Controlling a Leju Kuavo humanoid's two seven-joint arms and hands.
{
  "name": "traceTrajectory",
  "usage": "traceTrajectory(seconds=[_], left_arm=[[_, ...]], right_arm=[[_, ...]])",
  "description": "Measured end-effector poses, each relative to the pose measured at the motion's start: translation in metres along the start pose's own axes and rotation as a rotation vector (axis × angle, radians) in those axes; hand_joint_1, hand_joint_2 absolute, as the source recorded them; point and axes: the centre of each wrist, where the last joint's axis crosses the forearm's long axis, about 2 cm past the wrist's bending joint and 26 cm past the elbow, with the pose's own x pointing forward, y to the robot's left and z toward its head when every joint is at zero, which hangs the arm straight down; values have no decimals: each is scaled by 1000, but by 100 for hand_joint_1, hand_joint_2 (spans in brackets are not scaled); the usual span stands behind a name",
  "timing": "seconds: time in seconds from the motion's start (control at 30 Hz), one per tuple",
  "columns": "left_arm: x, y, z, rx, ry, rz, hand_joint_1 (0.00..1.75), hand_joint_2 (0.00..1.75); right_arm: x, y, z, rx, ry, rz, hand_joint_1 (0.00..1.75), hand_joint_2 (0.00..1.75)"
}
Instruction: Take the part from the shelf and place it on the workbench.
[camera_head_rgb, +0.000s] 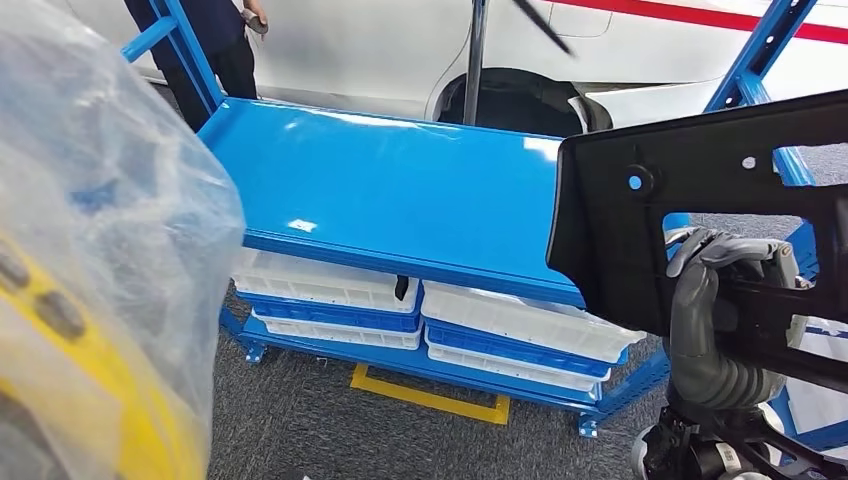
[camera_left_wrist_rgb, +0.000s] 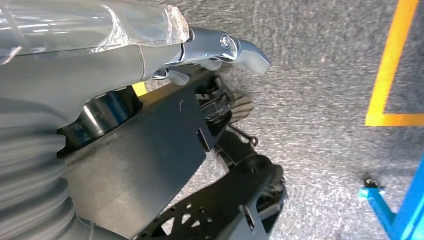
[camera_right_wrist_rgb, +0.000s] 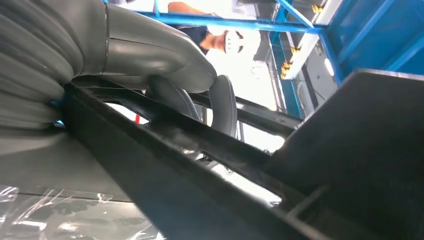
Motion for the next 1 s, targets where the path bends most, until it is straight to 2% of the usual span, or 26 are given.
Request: traceTrajectory(seconds=[1.0], left_arm=[[-6, 0, 2, -17, 13, -5, 0, 175]], right_arm=[[-3, 0, 8, -12, 9, 54, 175, 175]])
